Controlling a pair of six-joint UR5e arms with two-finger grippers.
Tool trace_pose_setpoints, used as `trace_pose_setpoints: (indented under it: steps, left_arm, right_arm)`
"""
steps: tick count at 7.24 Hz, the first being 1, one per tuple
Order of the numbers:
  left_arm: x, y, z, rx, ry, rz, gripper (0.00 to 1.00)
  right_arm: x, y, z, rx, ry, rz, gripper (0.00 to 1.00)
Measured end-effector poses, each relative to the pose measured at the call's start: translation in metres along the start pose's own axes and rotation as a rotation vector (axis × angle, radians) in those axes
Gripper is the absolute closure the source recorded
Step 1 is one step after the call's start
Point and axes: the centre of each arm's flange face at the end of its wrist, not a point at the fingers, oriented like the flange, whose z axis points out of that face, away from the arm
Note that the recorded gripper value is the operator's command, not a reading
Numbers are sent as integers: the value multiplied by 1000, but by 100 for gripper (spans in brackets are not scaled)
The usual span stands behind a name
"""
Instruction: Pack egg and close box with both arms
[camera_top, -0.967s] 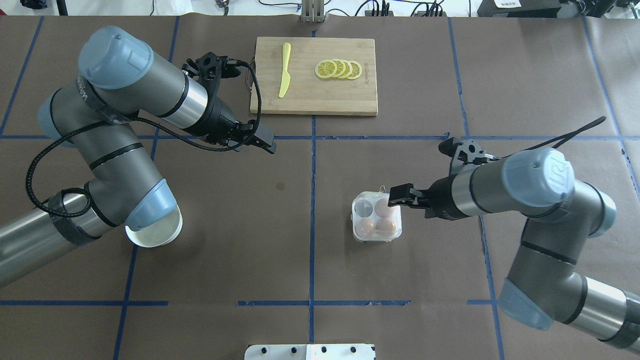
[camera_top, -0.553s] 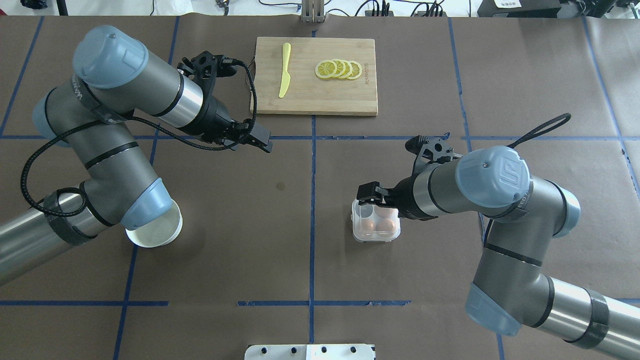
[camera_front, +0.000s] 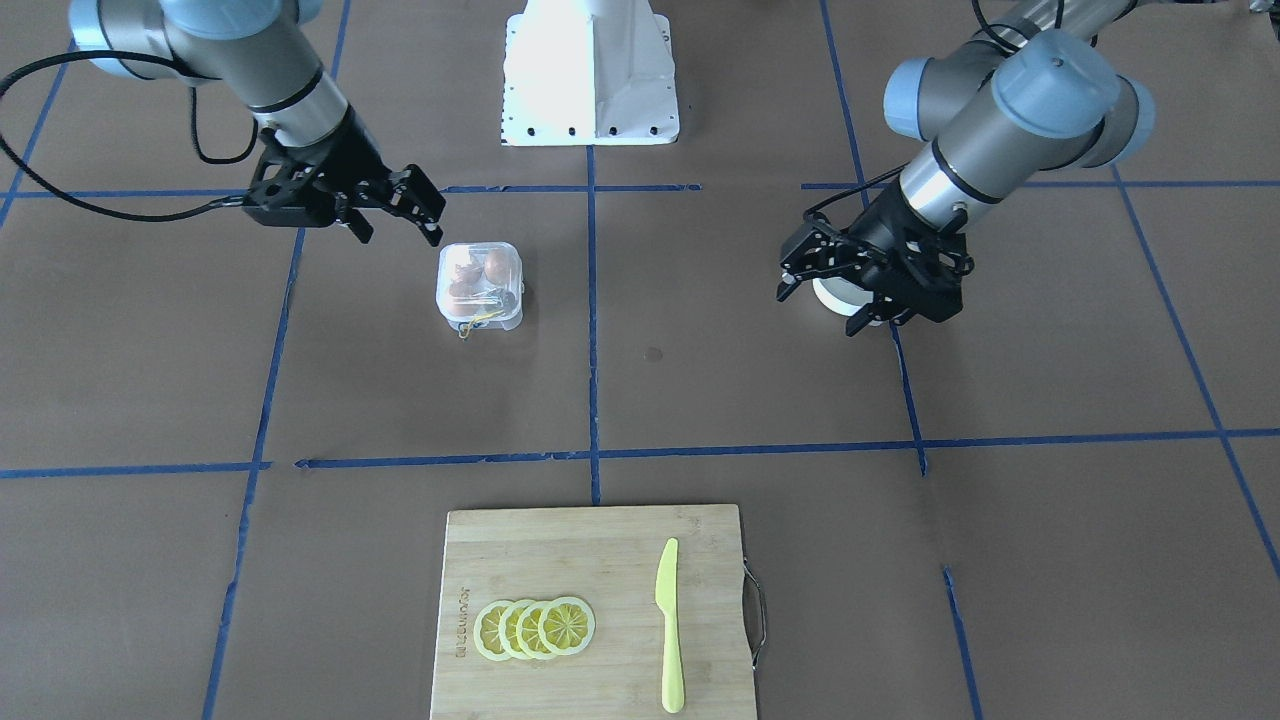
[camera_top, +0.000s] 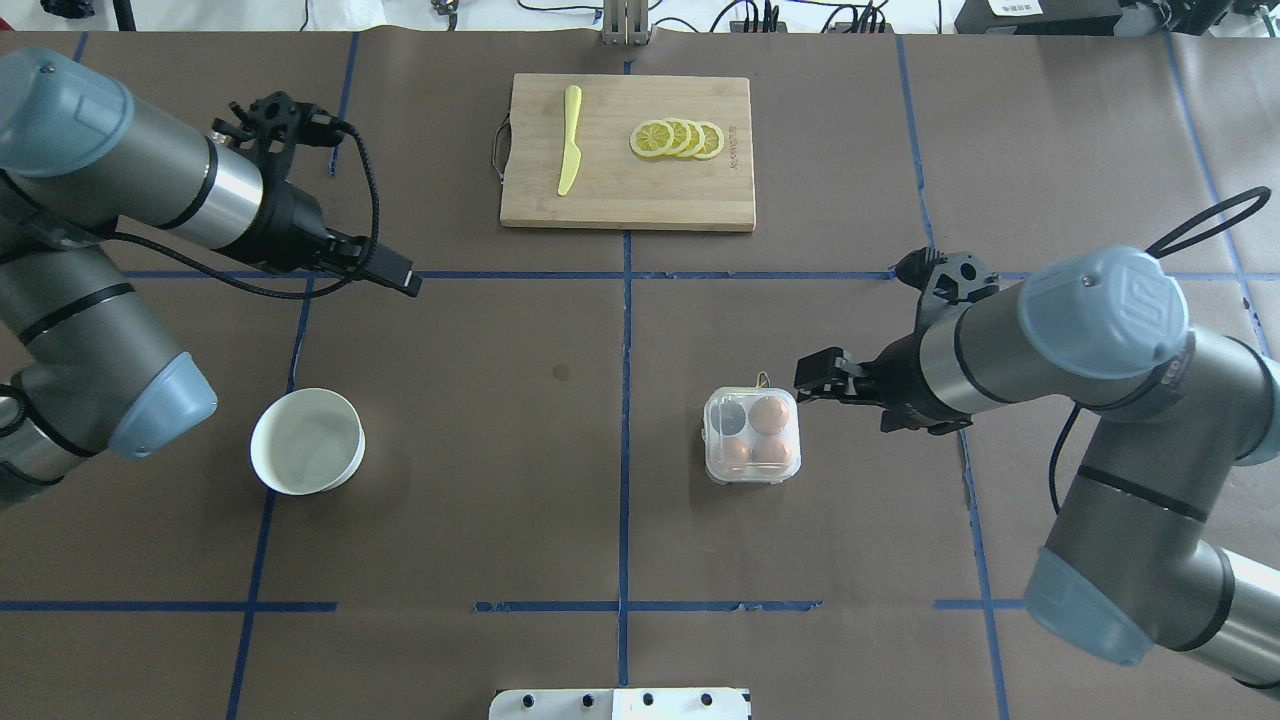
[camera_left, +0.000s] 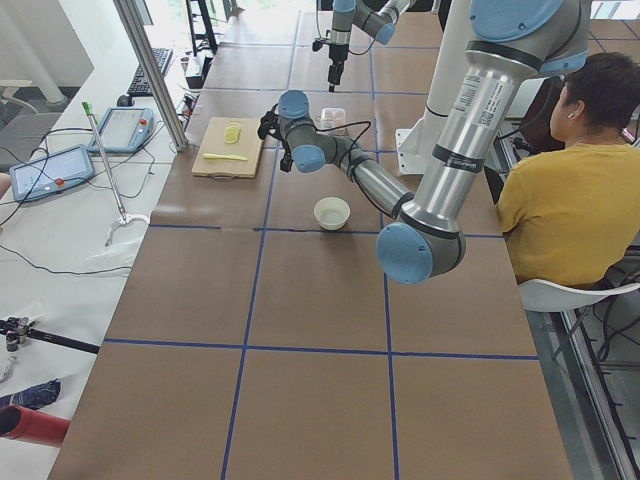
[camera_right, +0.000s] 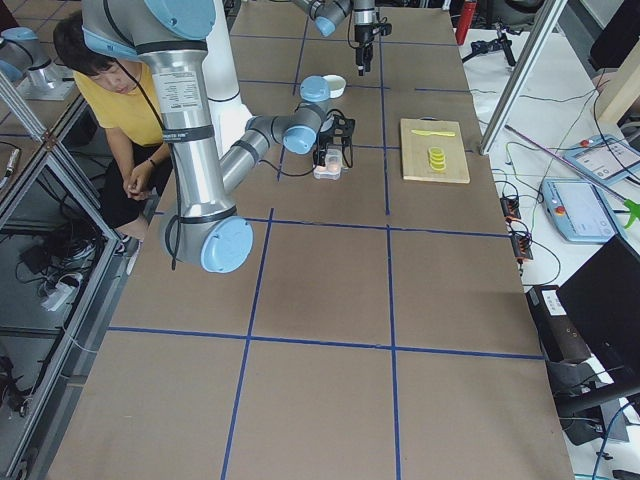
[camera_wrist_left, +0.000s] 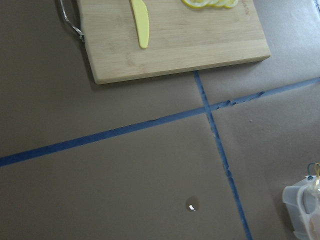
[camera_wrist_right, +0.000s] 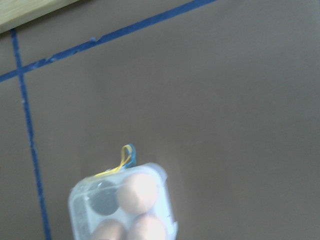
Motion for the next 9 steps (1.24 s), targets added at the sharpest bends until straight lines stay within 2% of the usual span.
trace_pose_setpoints:
  steps: [1,3,5,6,7,9]
  left_arm:
    - [-43,10,-18,7,-46,50,1]
    - [-140,35,-66,5,-136,160,1]
    - [-235,54,-128,0,-255,268,1]
    - [-280,58,-165,-31,-324,295,1]
    - [-316,62,-198,-60,-373,299,1]
    - [-370,77,-241,-84,-419,232,0]
  right_arm:
    - [44,-30,-18,-11,29,-33,0]
    - [140,-88,-69,-26,54,-95,0]
    - [240,-140,-113,2,74,-162,0]
    - [291,-164,-130,21,99,-204,0]
    - [334,-181,-149,27,132,-244,0]
    - [391,-195,-182,-6,189,-327,0]
